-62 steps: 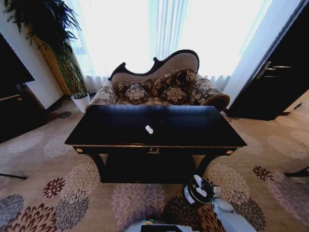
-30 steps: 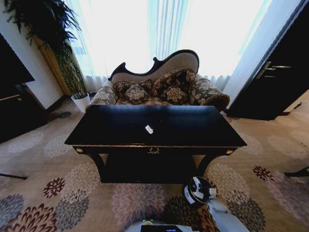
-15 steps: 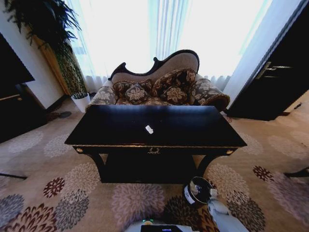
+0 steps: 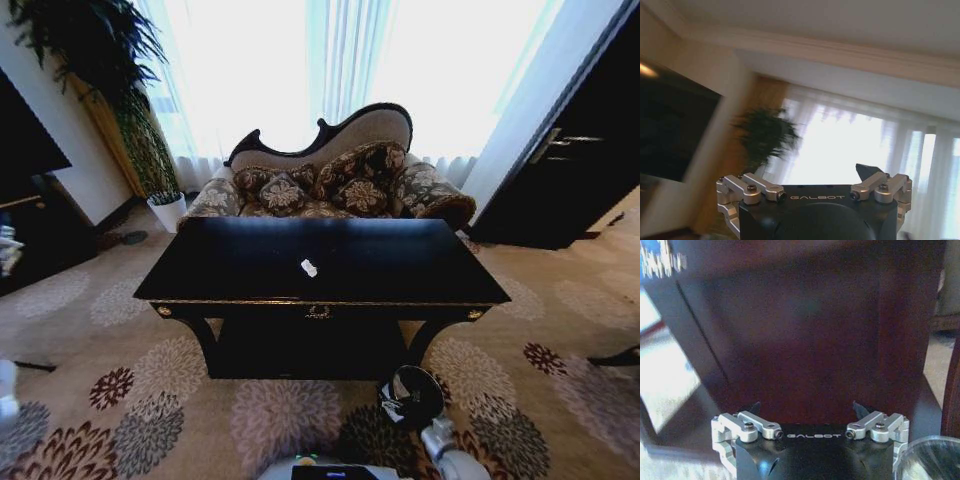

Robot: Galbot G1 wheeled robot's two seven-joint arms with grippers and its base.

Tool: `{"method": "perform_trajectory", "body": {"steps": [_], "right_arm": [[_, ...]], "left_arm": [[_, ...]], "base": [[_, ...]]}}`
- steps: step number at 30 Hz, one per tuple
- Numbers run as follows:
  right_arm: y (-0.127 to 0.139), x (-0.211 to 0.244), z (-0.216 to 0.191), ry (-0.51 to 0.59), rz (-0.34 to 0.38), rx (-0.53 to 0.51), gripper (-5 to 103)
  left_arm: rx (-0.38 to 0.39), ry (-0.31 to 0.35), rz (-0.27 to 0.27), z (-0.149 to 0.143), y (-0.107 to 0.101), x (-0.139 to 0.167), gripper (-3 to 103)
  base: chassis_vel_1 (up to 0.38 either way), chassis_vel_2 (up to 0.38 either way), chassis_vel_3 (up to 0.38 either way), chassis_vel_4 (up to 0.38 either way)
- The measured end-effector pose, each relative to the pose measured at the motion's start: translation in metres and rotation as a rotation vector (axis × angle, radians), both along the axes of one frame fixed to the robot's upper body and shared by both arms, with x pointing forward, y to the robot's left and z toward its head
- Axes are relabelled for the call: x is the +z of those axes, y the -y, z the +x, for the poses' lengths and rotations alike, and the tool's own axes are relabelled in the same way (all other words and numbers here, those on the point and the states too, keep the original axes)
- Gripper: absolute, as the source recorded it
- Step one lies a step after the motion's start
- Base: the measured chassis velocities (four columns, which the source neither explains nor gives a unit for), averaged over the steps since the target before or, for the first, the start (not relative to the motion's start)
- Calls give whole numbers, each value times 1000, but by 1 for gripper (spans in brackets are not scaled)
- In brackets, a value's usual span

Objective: Move to the front of the table and place the trash on the table into the trash bin.

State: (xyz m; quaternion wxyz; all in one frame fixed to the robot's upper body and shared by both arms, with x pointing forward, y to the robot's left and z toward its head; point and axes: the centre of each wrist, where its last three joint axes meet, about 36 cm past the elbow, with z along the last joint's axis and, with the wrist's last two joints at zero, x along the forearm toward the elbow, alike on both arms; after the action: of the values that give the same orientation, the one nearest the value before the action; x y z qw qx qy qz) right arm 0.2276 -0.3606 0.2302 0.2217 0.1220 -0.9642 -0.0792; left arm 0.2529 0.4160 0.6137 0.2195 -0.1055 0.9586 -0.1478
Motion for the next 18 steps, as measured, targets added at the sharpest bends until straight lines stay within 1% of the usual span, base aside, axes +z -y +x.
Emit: {"method": "perform_trajectory", "body": {"steps": [1,2,4,5,7,8,10,11,12,13,14,18], "right_arm": [[-5,20,1,15,28,-8,100],[-7,35,3,34,41,-11,100],[-4,61,7,82,48,-6,100],[-4,61,7,82,48,-6,100],[11,97,14,148,45,9,100],[17,112,18,174,45,13,100],[21,120,21,189,46,14,100],[26,135,25,213,45,14,100],[30,159,33,259,53,13,100],[31,173,38,287,61,14,100],[31,173,38,287,61,14,100],[36,217,52,371,77,11,100]], "left_arm": [[-44,-3,-2,0,7,-1,100],[-67,-6,-1,1,12,-2,100],[-88,-17,8,3,17,-3,100],[-88,-17,8,3,17,-3,100],[-114,-21,17,6,17,-4,100],[-125,-22,10,7,16,-5,100],[-131,-24,5,8,14,-5,100],[-137,-26,1,9,12,-4,100],[-138,-32,2,11,8,-5,100],[-136,-35,4,12,6,-5,100],[-136,-35,4,12,6,-5,100],[-138,-36,21,13,5,-2,100]], "base": [[0,0,0,0],[0,0,0,0],[0,0,0,0],[0,0,0,0],[0,0,0,0],[0,0,0,0],[0,0,0,0],[0,0,0,0],[0,0,0,0],[0,0,0,0],[0,0,0,0],[0,0,0,0]]}}
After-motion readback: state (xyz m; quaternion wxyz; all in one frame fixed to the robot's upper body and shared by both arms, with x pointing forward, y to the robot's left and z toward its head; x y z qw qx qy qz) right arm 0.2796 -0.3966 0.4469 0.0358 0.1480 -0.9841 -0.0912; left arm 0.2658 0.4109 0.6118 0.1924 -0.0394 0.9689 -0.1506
